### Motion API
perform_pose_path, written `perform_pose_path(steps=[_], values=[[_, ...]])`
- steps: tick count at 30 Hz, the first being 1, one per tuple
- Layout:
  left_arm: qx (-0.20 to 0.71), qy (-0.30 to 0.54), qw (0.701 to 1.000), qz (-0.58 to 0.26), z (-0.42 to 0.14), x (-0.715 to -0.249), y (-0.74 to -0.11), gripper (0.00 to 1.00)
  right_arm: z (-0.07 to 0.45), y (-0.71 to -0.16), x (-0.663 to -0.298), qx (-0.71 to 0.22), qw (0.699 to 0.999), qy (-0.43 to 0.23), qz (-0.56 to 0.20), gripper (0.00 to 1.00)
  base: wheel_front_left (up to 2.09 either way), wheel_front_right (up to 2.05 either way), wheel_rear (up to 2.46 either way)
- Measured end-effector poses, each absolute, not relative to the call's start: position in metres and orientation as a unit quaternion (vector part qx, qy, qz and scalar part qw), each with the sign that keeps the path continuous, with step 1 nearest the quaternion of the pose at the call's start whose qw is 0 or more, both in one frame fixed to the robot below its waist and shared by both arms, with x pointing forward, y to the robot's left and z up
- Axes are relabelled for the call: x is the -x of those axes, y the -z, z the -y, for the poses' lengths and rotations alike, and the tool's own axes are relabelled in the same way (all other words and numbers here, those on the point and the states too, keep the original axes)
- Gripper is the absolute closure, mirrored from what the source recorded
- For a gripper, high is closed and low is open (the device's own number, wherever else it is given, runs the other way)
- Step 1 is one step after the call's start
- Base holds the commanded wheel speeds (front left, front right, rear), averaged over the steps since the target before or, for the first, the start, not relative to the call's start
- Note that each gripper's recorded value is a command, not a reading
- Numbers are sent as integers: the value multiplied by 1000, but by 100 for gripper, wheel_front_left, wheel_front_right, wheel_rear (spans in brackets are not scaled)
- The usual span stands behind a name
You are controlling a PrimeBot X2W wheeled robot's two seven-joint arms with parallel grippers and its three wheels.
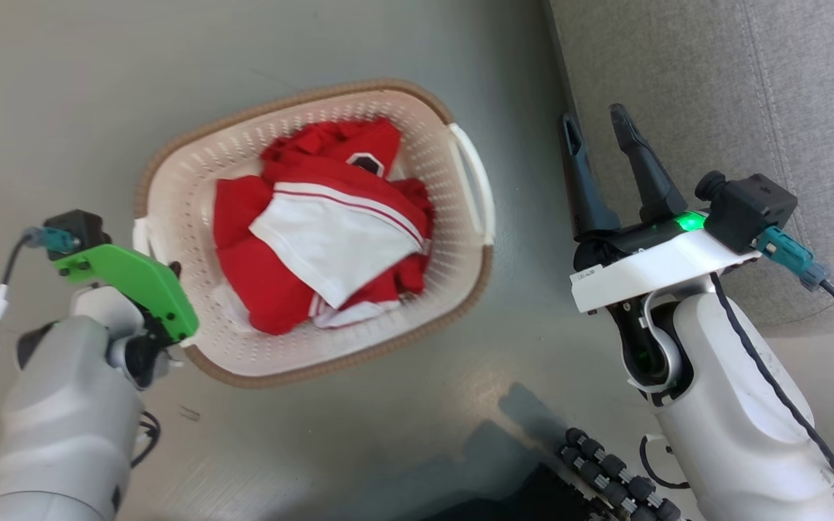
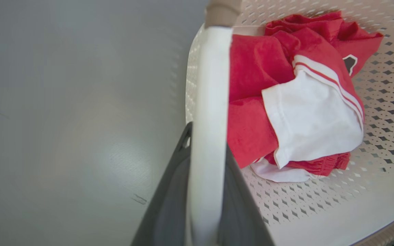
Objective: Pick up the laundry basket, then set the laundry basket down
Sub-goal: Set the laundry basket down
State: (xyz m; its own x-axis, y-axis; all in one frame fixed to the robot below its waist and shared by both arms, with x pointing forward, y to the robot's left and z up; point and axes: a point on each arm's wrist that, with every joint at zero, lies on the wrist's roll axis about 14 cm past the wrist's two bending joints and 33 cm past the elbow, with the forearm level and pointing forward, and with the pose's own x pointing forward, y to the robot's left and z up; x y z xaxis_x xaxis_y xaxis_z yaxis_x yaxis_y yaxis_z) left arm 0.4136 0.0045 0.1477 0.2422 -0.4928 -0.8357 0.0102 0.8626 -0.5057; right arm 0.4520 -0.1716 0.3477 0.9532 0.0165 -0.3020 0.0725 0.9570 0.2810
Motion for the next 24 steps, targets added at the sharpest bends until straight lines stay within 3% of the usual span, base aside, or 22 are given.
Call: perform_pose_path(steps=[24], values=[[201, 138, 758, -604, -2, -397, -146, 100, 169, -354, -450, -145, 978, 10, -148, 0, 0, 0, 0]])
